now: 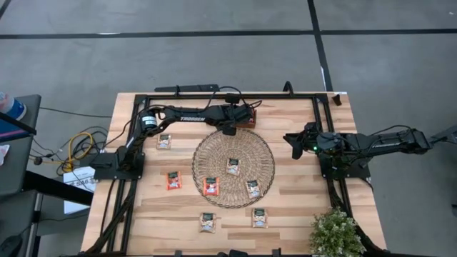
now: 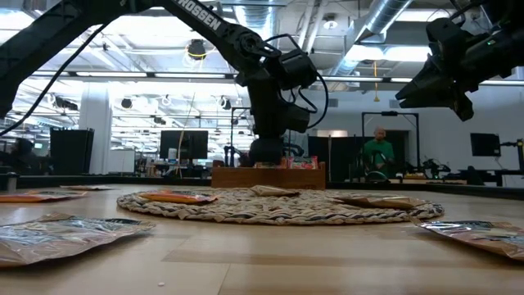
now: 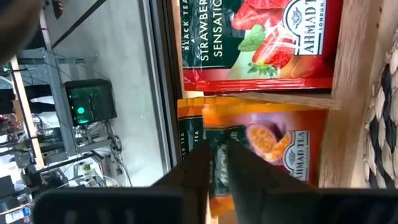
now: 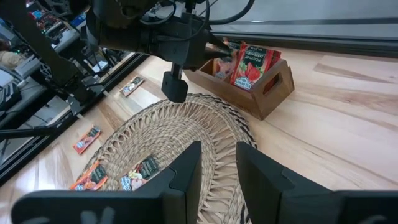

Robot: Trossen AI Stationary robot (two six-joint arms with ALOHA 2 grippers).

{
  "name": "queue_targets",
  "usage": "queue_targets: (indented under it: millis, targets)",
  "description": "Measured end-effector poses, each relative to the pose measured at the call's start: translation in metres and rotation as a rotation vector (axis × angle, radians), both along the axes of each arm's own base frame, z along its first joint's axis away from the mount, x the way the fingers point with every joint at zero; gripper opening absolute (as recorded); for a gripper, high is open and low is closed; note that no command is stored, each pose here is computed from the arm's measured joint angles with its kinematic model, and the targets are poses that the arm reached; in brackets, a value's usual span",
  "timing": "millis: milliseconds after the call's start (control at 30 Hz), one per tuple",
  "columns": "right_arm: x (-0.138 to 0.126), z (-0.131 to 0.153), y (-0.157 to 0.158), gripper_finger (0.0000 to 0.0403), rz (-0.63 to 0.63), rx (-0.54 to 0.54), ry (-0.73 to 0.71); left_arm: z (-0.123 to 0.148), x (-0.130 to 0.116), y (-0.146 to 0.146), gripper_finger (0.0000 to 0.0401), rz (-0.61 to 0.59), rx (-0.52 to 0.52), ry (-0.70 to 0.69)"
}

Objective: Pick & Place Tea
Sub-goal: Put the orange tea bag into the middle section of the wooden organizer

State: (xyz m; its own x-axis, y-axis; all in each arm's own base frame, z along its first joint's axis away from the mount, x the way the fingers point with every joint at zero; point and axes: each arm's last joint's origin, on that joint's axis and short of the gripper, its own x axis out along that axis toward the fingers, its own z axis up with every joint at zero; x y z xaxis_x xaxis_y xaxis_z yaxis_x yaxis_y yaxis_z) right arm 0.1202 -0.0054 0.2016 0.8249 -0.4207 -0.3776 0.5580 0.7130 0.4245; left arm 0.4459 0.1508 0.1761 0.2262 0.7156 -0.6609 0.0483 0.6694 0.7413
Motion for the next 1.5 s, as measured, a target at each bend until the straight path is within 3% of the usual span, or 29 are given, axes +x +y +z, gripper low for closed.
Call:
queue_targets:
  millis: [200,367,500,633,733,800,967,1067,1133,1300,1500]
  targets:
    - [0.000,0.000,0.000,0.0093,0.000,0.000,0.000,0.000,0.000,0.000,0.0124,-0.006,0.033,0.032]
    - [0.000,0.000,0.000,0.0093,0.000,0.000,0.000,0.008,-0.001,0.000,0.0159,0.028,0.186,0.100]
    - [0.000,0.000,0.000,0.0093,0.000,0.000,0.000,0.042,-0.004,-0.005,0.0163,0.083,0.270,0.059]
    - [0.000,0.000,0.000,0.0093,0.001,0.000,0.000,0.089,-0.018,-0.023,0.0163,0.094,0.243,-0.040]
    - [0.000,0.000,0.000,0.0093,0.001,-0.001,0.001,0.118,-0.038,-0.043,0.0160,0.086,0.123,-0.104]
    - [0.000,0.000,0.000,0.0093,0.001,-0.002,0.002,0.135,-0.055,-0.057,0.0157,0.089,-0.030,-0.169]
    - [0.000,0.000,0.000,0.0093,0.001,-0.001,0.001,0.164,-0.093,-0.088,0.0152,0.169,-0.666,-0.316]
    - [0.000,0.000,0.000,0.0093,0.001,-0.001,0.002,0.175,-0.106,-0.098,0.0152,0.251,-0.925,-0.361]
    - [0.000,0.000,0.000,0.0093,0.001,-0.002,0.002,0.179,-0.109,-0.104,0.0151,0.272,-0.979,-0.372]
    - [0.000,0.000,0.000,0.0093,0.002,-0.002,0.003,0.171,-0.100,-0.126,0.0151,0.211,-0.984,-0.312]
    - [0.000,0.000,0.000,0.0093,0.022,-0.043,0.023,0.132,-0.084,-0.150,0.0151,0.118,-0.923,-0.134]
